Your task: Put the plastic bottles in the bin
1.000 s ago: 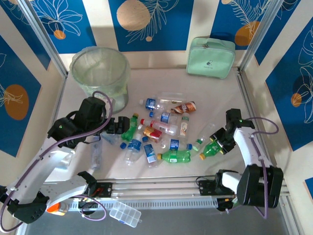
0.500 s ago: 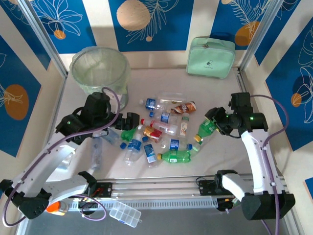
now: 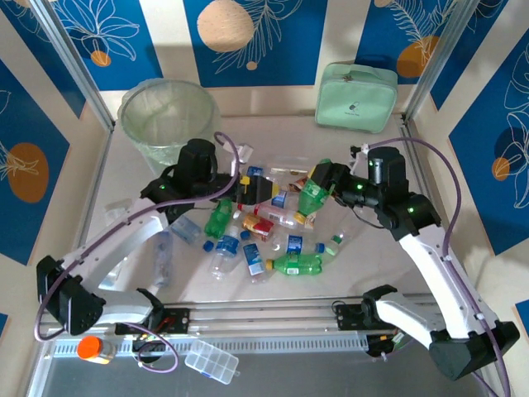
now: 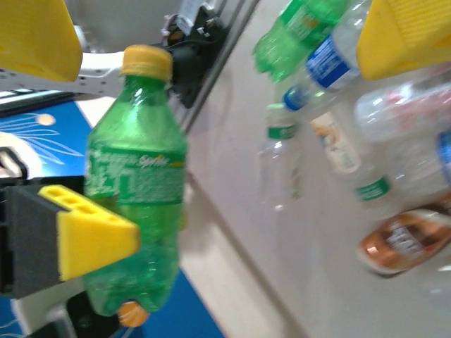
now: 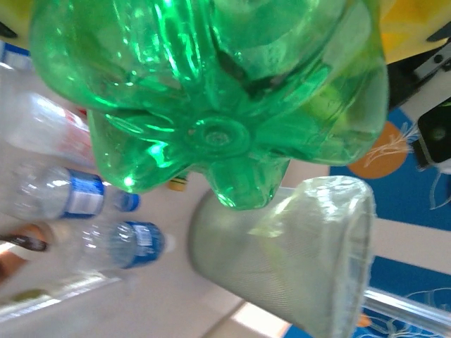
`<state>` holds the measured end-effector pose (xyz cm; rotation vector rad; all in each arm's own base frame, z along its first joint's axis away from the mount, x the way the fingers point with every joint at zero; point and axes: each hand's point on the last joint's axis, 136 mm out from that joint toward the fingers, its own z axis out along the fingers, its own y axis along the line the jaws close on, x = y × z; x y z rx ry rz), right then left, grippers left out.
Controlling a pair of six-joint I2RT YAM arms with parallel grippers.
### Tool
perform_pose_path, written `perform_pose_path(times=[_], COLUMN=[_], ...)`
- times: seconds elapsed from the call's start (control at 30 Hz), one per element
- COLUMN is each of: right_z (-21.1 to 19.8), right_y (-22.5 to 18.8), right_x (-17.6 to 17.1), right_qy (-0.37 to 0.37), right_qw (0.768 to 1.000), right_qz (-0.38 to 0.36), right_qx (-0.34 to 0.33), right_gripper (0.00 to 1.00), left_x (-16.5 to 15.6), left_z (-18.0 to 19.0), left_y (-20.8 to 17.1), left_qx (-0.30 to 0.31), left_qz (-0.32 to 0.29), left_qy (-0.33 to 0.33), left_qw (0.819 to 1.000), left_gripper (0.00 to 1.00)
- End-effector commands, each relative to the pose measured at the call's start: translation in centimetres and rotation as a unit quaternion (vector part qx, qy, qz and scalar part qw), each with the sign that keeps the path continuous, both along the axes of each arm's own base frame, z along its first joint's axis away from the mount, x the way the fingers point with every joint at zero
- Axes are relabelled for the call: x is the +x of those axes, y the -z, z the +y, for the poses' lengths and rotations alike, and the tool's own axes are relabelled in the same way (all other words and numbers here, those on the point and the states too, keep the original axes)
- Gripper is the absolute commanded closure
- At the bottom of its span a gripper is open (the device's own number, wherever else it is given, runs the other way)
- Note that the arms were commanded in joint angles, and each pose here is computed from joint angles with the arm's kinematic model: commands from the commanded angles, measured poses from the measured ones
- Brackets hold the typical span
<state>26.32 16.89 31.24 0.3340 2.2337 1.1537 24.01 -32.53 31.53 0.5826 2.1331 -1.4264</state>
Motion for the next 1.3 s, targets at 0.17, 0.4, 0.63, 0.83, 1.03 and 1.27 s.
perform_pose_path(times=[0.17,0.4,0.63,0.83,1.03,1.27], right_z=[2.3,3.7,5.4,6.0,6.2,6.2], right_y=[-4.1,-4.8,-5.3,-4.9,-5.1,-4.7], right_x=[2.1,2.4,2.2,2.1,1.9,1.6], right_qy=[-0.034,-0.059,-0.094,-0.107,-0.117,-0.122], right_qw=[0.995,0.99,0.987,0.987,0.986,0.986], right_qz=[-0.076,-0.076,-0.079,-0.075,-0.076,-0.073], right_qx=[0.056,0.102,0.106,0.096,0.092,0.081], right_gripper=[0.53,0.53,0.54,0.55,0.56,0.54], left_x=[-1.7,-1.0,-0.1,0.1,0.5,0.5], left_z=[-4.3,-6.0,-6.6,-6.8,-6.9,-6.6], left_y=[-3.0,-2.5,-2.5,-3.2,-3.1,-3.5], left_qx=[-0.096,-0.114,-0.119,-0.126,-0.126,-0.127], left_qz=[-0.009,-0.001,0.002,-0.007,-0.008,-0.018], left_qy=[0.101,0.113,0.105,0.105,0.103,0.101], left_qw=[0.99,0.987,0.987,0.986,0.987,0.987], left_gripper=[0.01,0.01,0.05,0.07,0.29,0.48])
